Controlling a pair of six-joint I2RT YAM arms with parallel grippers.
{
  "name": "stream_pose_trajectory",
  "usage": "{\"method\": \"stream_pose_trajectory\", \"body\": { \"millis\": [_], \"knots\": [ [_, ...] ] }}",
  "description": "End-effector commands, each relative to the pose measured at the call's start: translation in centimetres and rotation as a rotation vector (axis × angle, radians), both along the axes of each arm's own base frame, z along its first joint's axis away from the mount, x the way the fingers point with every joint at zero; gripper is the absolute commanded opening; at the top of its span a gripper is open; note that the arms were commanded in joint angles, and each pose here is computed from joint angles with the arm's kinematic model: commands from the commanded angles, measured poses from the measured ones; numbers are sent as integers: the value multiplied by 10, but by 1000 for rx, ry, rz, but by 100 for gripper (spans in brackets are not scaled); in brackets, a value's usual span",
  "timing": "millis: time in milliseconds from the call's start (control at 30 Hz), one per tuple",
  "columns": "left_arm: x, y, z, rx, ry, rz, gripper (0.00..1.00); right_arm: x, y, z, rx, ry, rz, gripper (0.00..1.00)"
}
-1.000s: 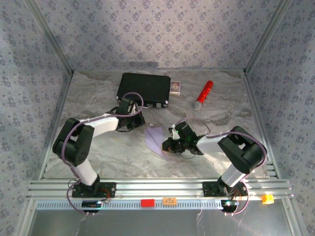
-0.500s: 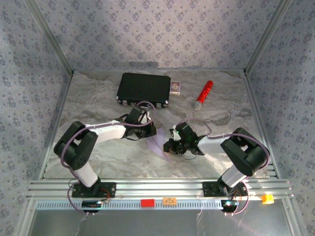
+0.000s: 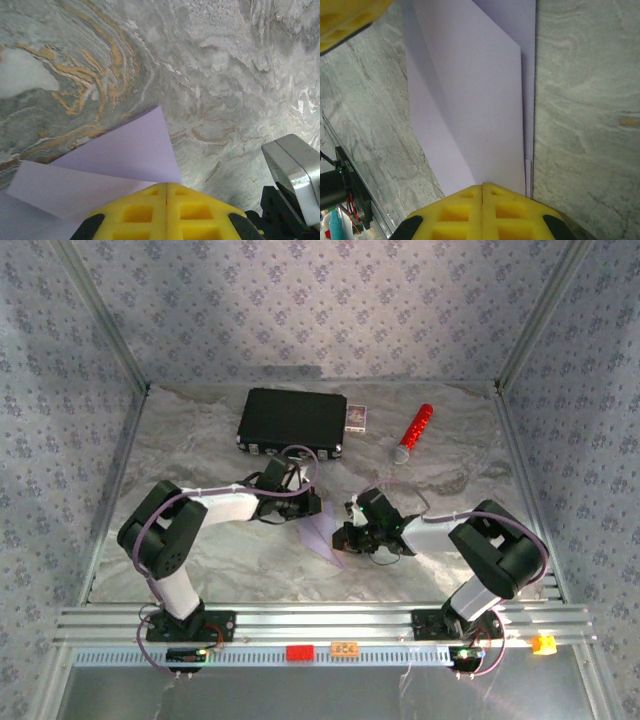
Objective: Fold a paper plane with a square sheet of paper (pick it up from the middle)
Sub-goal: Fourth fold the wing at the center of the table.
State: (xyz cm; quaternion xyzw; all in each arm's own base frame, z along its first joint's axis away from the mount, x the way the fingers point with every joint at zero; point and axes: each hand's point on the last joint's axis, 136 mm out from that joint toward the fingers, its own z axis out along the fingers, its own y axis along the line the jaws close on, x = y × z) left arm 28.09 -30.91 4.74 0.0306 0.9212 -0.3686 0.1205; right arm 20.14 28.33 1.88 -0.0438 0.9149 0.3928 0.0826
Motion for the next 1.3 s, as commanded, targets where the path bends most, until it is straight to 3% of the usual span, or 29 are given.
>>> {"method": "stream_pose_trajectory", "body": {
  "millis": [0, 467, 733, 900, 1267],
  "knots": [
    [-5, 8, -21, 54, 39, -2, 4, -23, -27, -32, -146, 110, -14, 0],
    [-8, 27, -56, 133, 116, 44, 2, 8, 18, 27, -15, -1, 13, 2],
    [-9, 26, -58, 125, 116, 40, 2, 35, 38, 9, -43, 21, 1, 3],
    [-9, 28, -59, 133, 116, 41, 2, 24, 31, -10, -71, 69, -2, 4],
    [-9, 28, -62, 137, 119, 46, 2, -8, 4, -6, -56, 64, -19, 6]
  ]
}}
